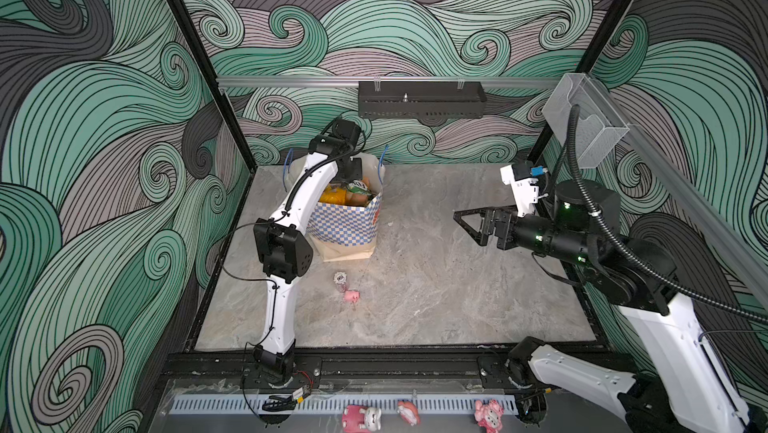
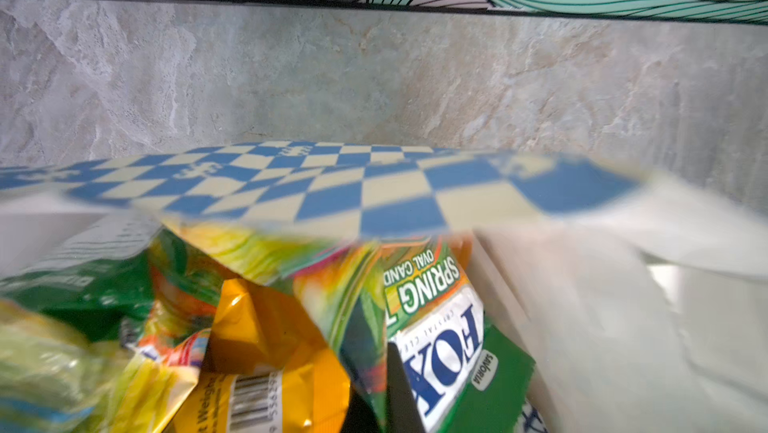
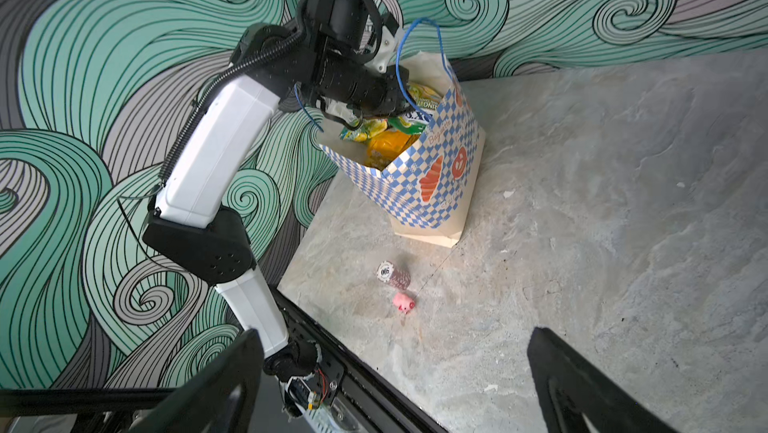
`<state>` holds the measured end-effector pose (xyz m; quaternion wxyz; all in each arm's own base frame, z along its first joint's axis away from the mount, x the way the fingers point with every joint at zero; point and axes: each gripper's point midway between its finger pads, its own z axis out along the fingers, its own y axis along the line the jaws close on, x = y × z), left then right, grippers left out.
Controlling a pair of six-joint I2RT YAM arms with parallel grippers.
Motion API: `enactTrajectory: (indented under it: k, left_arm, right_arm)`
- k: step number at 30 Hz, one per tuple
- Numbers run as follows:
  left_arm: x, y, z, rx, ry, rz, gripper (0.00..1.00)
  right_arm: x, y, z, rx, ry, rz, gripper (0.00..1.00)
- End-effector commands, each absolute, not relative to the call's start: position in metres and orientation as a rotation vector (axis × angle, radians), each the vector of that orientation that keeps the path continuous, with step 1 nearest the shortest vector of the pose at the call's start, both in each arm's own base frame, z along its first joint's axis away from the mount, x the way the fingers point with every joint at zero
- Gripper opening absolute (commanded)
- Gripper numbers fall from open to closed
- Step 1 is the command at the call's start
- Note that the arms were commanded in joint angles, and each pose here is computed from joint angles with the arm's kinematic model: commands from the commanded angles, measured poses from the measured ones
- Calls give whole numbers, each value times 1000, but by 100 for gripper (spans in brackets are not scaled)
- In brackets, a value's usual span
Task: Take the snacks out of the paper bag
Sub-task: 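Grasp a green FOX'S candy bag with the left gripper and lift it out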
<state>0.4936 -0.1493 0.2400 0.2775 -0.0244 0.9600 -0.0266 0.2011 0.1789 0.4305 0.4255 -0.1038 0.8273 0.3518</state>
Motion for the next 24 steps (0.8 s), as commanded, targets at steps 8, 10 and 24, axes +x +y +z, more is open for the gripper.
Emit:
enactTrajectory:
  k: [8,10,24]
  left_arm:
    - [479,-139,376,-115,2257,-235,0]
    - [476,-139,392,-116,2214,-259,0]
    - [434,-141,532,-145,1815,-531,0]
  right_arm:
    - [210,175,429,-230,2043,830,99]
    - [210,173,430,-227,2037,826,99]
    - [211,164,447,-190,1974,797,99]
